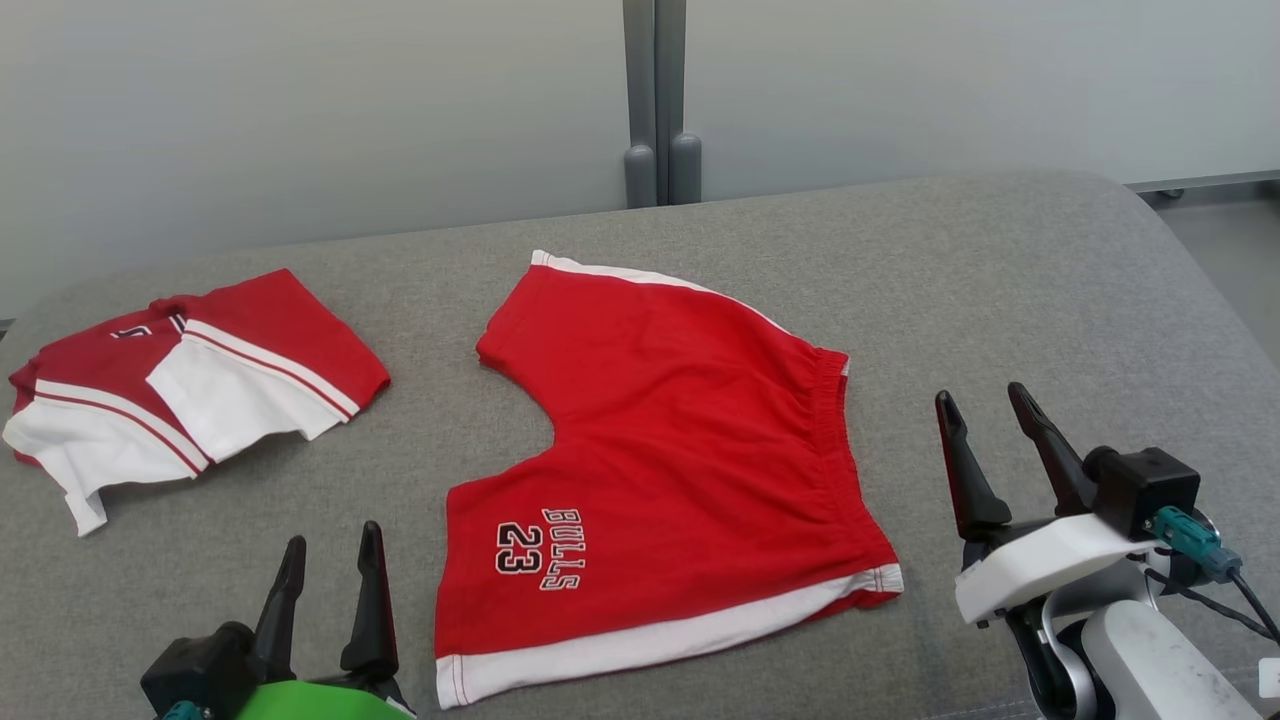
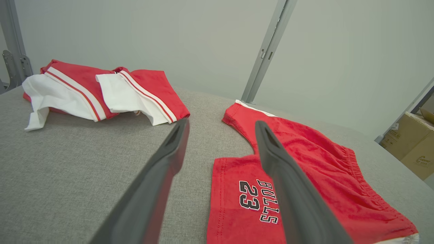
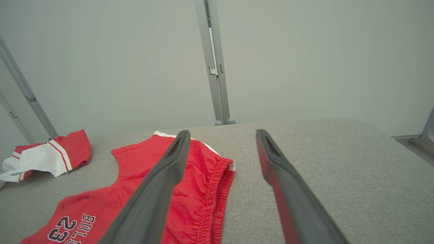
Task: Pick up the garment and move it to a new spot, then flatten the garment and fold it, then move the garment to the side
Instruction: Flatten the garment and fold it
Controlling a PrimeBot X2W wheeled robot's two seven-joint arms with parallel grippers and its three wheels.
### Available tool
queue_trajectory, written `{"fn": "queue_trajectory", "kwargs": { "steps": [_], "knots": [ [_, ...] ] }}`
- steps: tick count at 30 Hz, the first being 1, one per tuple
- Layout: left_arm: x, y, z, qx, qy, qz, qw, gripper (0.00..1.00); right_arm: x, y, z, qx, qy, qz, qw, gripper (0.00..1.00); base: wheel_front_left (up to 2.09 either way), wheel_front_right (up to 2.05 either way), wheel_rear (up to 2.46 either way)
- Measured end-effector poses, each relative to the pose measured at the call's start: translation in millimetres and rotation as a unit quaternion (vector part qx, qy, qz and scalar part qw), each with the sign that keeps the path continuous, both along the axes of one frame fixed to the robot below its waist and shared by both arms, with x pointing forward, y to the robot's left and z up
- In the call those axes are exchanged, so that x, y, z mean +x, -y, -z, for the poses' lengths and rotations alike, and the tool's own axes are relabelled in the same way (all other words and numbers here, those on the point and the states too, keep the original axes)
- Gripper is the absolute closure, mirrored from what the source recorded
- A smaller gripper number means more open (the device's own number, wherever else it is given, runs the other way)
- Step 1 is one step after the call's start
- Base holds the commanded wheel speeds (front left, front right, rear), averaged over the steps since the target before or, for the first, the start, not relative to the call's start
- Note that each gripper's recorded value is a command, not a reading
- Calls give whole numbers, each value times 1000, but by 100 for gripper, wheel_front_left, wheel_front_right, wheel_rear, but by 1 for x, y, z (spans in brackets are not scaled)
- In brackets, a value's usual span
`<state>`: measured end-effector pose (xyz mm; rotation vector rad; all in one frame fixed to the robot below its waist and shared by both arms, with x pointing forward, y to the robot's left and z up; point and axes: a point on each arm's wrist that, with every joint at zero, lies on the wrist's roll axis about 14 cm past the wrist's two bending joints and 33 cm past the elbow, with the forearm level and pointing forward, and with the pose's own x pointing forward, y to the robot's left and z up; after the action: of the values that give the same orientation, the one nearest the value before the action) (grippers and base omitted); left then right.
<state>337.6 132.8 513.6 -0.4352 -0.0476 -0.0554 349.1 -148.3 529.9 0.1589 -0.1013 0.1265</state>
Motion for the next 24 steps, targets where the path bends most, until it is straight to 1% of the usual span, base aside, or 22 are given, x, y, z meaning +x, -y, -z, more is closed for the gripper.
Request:
{"fn": "queue_trajectory", "kwargs": {
  "steps": [13, 18, 24],
  "knots": [
    [-5, 0, 12, 1, -19, -1, 1000, 0, -3, -2, 9, -6, -11, -5, 1000, 0, 0, 0, 0],
    [-16, 7, 39, 5, -64, 11, 998, 0, -11, -10, 31, -13, -44, -25, 999, 0, 0, 0, 0],
    [-32, 23, 76, 5, -138, 50, 989, 0, -25, -16, 68, -44, -98, -66, 992, 0, 0, 0, 0]
  ]
}}
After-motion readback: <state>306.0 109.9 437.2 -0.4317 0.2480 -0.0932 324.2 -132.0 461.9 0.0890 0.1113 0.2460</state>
